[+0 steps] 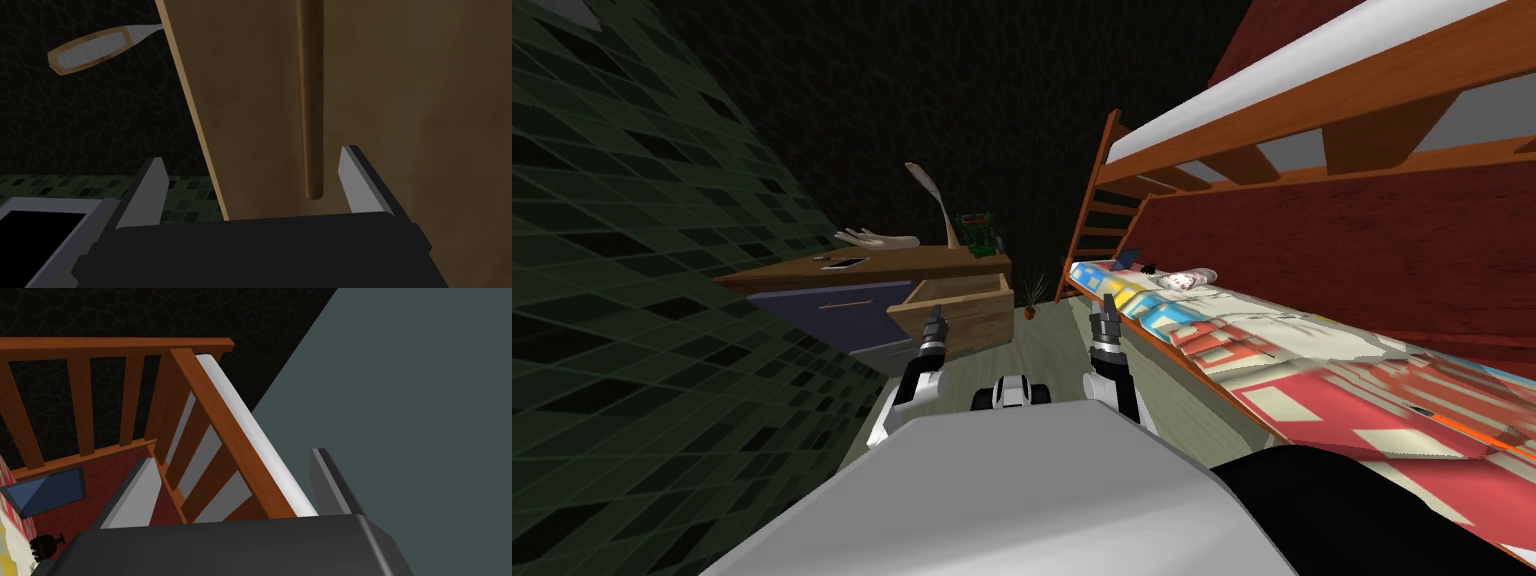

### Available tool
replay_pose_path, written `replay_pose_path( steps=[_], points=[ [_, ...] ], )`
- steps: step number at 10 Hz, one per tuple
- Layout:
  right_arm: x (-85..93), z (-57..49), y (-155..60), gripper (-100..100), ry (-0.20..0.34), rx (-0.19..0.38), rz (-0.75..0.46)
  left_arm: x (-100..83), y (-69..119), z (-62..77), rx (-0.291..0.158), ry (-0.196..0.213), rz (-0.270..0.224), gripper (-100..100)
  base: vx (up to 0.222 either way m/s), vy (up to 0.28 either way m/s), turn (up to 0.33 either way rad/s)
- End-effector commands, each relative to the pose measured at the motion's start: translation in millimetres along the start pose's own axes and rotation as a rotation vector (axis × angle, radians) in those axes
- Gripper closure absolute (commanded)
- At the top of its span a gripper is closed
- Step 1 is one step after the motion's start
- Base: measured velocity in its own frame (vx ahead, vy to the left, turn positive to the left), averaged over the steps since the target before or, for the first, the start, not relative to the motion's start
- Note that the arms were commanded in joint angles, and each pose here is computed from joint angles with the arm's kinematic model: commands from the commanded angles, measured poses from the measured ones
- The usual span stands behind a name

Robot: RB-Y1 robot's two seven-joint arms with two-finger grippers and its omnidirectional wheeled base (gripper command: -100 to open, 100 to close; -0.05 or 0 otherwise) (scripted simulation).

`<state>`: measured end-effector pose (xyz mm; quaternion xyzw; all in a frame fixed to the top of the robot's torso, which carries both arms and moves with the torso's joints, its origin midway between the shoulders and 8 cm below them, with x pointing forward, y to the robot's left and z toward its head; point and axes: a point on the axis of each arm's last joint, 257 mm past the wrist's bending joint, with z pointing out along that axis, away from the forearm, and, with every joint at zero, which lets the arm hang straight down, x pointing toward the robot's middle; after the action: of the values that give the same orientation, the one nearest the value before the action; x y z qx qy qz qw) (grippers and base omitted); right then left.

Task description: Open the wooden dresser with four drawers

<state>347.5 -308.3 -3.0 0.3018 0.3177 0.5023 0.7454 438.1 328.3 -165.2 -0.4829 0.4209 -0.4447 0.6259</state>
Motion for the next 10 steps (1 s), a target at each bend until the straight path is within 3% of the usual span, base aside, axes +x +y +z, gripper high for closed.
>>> replay_pose_path(
  steps=[1, 5, 6, 7, 10],
  points=[
    [0.0, 0.0, 0.0, 0, 0.0, 0.0, 0.0, -3.3, -13.7, 0.6, -0.001, -0.001, -0.001, -100, 0.03, 0.01, -0.006],
    [0.0, 0.0, 0.0, 0, 0.0, 0.0, 0.0, -7.7, -35.7, -0.8, -0.001, -0.003, -0.001, -100, 0.007, 0.003, -0.007],
    [0.0, 0.0, 0.0, 0, 0.0, 0.0, 0.0, -7.4, -26.2, -2.0, -0.011, -0.002, -0.001, -100, 0.0, 0.0, 0.0],
    [0.0, 0.0, 0.0, 0, 0.0, 0.0, 0.0, -7.3, -25.2, -2.2, -0.016, -0.002, -0.001, 0, 0.0, 0.0, 0.0],
    [0.0, 0.0, 0.0, 0, 0.0, 0.0, 0.0, -7.3, -21.9, -3.0, -0.024, -0.001, -0.001, 0, 0.0, 0.0, 0.0]
  ],
)
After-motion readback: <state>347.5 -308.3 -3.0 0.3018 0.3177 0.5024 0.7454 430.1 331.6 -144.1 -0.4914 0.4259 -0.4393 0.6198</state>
